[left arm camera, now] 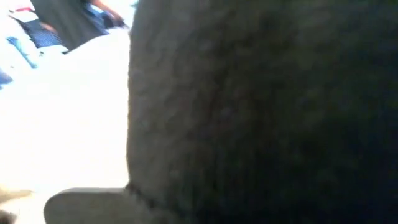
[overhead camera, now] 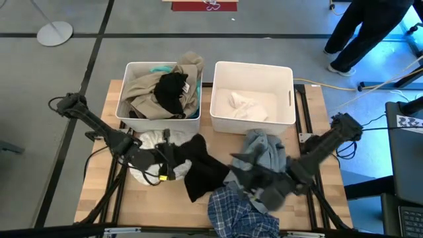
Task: Sort clothes
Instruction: Put the black shorts into the left white bin
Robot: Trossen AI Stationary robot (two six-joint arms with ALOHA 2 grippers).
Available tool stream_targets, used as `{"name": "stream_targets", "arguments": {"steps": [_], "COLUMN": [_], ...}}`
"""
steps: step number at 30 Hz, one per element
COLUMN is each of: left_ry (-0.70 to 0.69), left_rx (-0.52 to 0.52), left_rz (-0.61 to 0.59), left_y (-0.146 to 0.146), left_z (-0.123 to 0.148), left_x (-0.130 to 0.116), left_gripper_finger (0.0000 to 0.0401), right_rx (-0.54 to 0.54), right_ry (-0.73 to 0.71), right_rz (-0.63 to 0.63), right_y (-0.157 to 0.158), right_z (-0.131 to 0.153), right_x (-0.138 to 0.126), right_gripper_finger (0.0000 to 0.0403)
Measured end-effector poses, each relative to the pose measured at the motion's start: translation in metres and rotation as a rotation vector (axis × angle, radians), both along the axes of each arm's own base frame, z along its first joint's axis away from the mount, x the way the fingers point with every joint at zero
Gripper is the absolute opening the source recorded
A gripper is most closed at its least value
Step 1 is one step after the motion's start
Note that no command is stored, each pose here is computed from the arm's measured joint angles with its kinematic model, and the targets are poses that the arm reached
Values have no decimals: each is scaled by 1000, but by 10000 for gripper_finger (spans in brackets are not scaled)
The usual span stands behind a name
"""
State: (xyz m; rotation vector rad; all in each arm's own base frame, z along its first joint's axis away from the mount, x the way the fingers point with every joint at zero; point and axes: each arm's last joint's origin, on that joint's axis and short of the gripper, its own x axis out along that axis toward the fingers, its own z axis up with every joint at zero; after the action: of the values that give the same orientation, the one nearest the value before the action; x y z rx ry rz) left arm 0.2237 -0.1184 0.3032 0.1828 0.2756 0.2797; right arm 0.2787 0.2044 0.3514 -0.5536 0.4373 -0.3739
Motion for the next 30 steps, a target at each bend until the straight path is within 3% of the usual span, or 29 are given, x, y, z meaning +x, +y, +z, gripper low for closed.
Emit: {"name": "stream_targets", "arguments": {"steps": [8, 19, 26, 30], "left_ry": [-193, -491, -652, -606], "left_rx": [135, 309, 490, 678], "left_rz": [169, 471, 634, 714], "left_y": [20, 77, 102, 106], "left_z": [96, 219, 262, 269], "left_x": [-11, -52, -86, -96], "left_gripper_finger": [28, 28, 33, 28], "right_rx": [126, 136, 144, 147], "right_ry": [20, 21, 28, 26], "right_rz": [-139, -256, -267, -267], "right_y": [2, -17, -21, -21], "right_z": [-28, -93, -109, -109], "right_x": [-50, -52, -52, -52], "right_gripper_finger": [200, 200, 200, 200]}}
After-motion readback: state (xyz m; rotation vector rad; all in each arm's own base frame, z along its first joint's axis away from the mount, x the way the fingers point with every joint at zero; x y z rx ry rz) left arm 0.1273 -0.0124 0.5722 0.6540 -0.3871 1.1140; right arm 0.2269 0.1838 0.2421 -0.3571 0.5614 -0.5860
